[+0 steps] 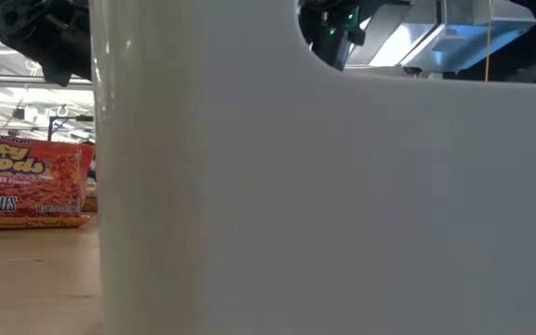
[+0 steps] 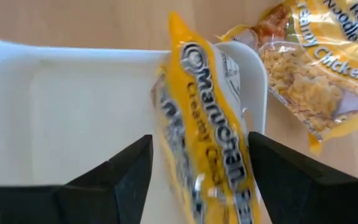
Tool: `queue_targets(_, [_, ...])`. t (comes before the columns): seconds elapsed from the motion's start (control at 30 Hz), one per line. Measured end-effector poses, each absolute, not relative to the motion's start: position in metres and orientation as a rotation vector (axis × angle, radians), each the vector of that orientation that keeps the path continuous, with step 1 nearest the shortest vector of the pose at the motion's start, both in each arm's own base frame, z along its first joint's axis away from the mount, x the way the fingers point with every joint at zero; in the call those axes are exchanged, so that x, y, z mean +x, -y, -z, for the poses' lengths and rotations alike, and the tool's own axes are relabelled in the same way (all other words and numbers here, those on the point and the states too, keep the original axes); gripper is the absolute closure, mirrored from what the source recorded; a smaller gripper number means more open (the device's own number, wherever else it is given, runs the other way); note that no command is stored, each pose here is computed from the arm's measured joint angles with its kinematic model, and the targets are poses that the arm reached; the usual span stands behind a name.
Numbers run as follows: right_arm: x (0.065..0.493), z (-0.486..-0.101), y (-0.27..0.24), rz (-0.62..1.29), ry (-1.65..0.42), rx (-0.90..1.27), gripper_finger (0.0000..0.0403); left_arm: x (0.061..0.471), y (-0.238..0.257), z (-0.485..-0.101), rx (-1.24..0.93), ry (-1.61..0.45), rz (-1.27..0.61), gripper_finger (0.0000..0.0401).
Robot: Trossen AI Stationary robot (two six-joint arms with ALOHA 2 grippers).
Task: Sort Maruchan noodles
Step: Put the top left yellow noodle pack in the top left white bin, then put the top yellow noodle pack in the top left white bin
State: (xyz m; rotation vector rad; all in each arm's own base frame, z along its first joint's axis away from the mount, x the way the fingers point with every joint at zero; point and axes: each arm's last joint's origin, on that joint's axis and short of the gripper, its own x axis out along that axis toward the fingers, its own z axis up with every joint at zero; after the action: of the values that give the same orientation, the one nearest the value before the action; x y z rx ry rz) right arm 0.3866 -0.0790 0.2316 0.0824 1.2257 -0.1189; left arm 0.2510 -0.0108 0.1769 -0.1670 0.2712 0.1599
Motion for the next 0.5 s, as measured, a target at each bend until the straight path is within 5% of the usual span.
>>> queue_targets(0.27, [0.344, -0.284, 0.087, 0.007, -1.105, 0.043, 0.0162, 0.252, 0.007, -0.181, -0.115, -0.232, -0.19, 0.0306])
queue_targets(0.5, [0.305, -0.27, 0.13, 0.034, -0.857, 0.137, 0.0162, 0.251, -0.021, -0.183, -0.221, -0.166, -0.448, 0.0305])
